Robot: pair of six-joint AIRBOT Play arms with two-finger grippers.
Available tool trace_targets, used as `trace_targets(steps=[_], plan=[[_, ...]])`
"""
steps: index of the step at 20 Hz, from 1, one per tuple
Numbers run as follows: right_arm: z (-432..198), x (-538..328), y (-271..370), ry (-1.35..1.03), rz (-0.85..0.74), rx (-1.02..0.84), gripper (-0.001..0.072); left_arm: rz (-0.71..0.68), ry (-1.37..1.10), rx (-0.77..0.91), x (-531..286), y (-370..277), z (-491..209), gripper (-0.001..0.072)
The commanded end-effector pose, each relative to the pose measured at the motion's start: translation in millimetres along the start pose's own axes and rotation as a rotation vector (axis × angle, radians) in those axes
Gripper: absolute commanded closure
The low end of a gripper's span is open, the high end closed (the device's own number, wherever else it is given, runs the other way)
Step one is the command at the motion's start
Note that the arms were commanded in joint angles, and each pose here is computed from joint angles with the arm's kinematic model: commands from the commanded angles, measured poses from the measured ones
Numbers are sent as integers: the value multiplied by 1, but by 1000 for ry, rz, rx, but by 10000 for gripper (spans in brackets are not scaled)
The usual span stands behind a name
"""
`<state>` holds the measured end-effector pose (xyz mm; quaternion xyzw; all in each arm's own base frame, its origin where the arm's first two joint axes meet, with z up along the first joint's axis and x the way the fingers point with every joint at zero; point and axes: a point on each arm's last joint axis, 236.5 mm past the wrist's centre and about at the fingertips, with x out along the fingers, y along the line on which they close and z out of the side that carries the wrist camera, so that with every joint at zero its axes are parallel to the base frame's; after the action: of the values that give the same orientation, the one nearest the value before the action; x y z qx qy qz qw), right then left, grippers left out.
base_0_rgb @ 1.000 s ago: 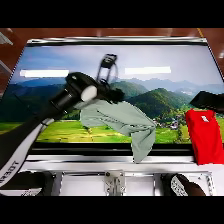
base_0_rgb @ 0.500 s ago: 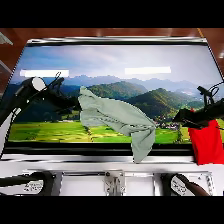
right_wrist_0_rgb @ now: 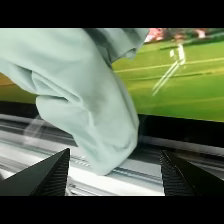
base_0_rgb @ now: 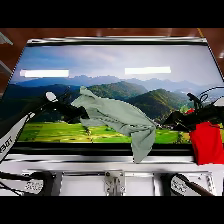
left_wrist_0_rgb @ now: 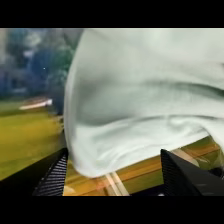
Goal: Fold the shirts.
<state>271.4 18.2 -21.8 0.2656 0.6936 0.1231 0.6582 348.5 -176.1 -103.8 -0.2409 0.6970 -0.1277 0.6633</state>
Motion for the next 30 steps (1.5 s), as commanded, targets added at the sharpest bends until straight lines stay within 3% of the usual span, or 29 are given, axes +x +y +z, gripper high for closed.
trace_targets(steps=[1,3,4,7,11,12,13,14,16,19,21,23,26,30], plan=[[-12,22,12,28,103,30,29,1,-11,1,12,-1,3,1],[-25,36,8,63,117,50,28,11,21,-13,23,0,-5,21],[-30,41,7,75,123,59,29,15,27,-8,27,0,-6,215],[-28,56,15,43,173,84,29,13,9,6,28,-6,-2,673],[-20,94,27,-4,66,-17,48,-15,-57,79,4,-26,11,674],[-14,101,30,-33,34,-15,222,-21,-90,109,-8,-34,16,674],[-7,105,34,-61,17,-8,518,-19,-130,151,-23,-40,23,675],[-4,107,37,-75,13,6,651,-13,-191,195,-45,-48,35,675],[2,97,44,-82,19,-27,654,-47,-345,246,-106,-74,60,675],[22,36,89,-168,27,-328,654,-119,-608,400,-226,-138,72,675],[43,-44,134,-380,-19,-522,654,-170,-800,538,-316,-189,51,675],[48,-147,182,-667,-92,-651,655,-232,-1007,647,-411,-232,10,675],[2,-287,247,-1059,-117,-750,654,-324,-1302,803,-538,-274,-91,674],[-76,-372,288,-1316,-64,-800,654,-422,-1458,850,-598,-277,-192,675]])
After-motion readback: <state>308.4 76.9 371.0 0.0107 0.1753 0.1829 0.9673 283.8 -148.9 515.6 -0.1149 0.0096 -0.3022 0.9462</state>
